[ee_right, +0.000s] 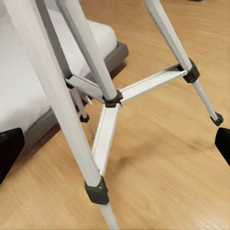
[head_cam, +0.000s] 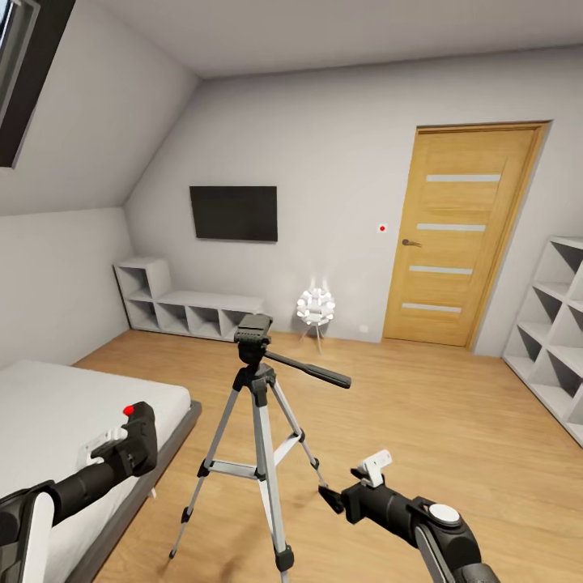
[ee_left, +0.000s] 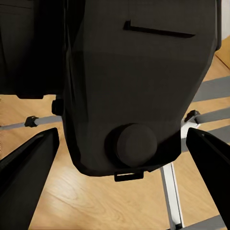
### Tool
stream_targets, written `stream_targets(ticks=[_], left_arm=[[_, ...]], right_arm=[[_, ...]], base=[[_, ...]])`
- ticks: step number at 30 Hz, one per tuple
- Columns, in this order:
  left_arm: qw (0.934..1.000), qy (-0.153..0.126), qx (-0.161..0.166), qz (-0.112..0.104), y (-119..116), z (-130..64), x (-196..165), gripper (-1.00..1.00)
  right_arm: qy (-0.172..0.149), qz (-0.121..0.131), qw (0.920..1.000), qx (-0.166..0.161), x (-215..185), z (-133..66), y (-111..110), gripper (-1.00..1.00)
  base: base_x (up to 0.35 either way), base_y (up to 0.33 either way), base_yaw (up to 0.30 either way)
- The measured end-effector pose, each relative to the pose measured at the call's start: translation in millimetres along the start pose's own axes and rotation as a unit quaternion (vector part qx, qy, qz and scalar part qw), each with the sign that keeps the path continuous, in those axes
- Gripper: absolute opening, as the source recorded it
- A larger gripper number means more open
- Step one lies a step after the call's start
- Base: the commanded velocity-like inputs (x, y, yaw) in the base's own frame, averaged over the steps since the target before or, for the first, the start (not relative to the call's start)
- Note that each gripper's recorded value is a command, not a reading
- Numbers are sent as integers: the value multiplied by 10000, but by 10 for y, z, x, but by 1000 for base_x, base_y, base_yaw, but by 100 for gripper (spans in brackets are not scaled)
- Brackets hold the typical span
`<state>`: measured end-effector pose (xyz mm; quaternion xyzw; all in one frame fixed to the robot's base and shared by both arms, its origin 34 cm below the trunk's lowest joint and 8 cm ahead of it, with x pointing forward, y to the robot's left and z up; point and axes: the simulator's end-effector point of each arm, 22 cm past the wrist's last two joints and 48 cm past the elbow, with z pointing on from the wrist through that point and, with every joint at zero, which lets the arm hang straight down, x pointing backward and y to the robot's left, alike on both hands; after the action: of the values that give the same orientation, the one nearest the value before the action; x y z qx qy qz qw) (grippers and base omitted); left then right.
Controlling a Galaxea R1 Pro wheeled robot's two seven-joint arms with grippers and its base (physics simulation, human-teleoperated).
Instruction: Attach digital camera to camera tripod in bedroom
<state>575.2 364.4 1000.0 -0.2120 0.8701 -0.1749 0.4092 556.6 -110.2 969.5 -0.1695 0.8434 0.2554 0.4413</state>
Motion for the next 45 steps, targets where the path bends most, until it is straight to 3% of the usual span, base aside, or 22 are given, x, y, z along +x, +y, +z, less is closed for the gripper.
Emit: stream_targets(ticks=[10,14,19,36,45], left_arm=[[10000,-34,2,4,9,24,3,-100],[10000,31,-5,-26,32,63,53,-100],[9999,134,2,-90,53,121,128,-100],[9998,158,26,-105,52,142,147,-100],[9998,159,39,-104,45,142,147,-100]], right_arm=[[206,111,9990,-382,-43,34,230,100],[221,139,9977,-626,-169,159,506,100],[164,156,9967,-784,-324,277,691,100],[414,73,9950,-906,-186,456,900,100],[560,155,9940,-924,-52,520,935,100]], base=[[0,0,0],[0,0,0],[0,0,0],[51,37,0],[11,9,0]])
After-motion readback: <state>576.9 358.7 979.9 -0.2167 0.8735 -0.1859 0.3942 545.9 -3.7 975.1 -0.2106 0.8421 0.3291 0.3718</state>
